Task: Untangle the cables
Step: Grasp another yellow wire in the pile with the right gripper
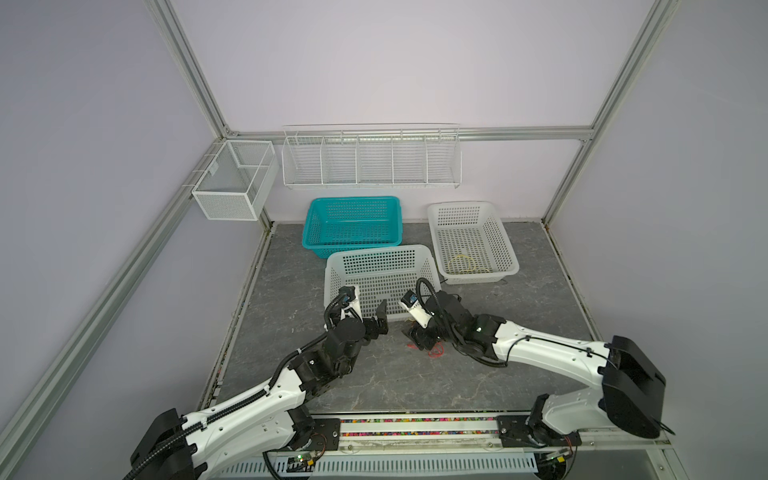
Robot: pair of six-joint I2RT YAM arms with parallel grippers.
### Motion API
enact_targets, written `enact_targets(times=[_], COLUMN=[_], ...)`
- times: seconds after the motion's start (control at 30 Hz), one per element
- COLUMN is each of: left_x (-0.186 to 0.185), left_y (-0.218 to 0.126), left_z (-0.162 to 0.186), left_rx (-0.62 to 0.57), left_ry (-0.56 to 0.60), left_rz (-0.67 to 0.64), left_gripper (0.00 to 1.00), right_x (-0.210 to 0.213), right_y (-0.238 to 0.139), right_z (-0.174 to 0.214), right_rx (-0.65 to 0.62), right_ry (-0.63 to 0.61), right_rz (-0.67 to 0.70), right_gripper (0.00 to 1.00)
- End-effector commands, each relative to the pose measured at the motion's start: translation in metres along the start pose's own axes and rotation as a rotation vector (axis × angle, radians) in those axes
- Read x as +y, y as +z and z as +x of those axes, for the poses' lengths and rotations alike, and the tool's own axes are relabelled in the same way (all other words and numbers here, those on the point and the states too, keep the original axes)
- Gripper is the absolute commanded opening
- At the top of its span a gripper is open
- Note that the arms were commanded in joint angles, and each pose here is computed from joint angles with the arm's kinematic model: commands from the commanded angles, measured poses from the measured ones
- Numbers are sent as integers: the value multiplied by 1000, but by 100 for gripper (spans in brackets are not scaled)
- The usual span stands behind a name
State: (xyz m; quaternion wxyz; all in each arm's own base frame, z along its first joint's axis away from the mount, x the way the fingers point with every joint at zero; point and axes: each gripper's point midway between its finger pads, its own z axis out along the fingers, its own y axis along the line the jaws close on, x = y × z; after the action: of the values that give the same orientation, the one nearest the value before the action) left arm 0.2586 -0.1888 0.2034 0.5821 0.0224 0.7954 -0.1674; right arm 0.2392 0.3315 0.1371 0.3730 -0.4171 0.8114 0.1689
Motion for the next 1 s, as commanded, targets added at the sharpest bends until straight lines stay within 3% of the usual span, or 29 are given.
enact_targets(times=[0.0,0.13,0.37,0.47,0.7,0.97], left_x=[12,13,11,8,-6,-48], left_y=[-2,-2,1,4,11,19], left_z=[2,0,-4,-2,3,7], left_rx=[-11,-32,-68,-63,-30,-13], left_ry=[-20,-23,-23,-10,32,111], left_rz=[-44,-44,-33,-25,24,219], left_gripper=[99,99,99,99,99,99], right_x=[-12,-15,-14,-15,-21,-24], right_y=[3,9,17,18,-20,-97], right_z=[-27,-28,-25,-24,-58,-110], right_rx=[-71,-65,-46,-42,-162,-384], right_ry=[-35,-53,-63,-64,-9,13], right_rz=[76,98,94,103,103,62], right_gripper=[70,61,20,6,6,6])
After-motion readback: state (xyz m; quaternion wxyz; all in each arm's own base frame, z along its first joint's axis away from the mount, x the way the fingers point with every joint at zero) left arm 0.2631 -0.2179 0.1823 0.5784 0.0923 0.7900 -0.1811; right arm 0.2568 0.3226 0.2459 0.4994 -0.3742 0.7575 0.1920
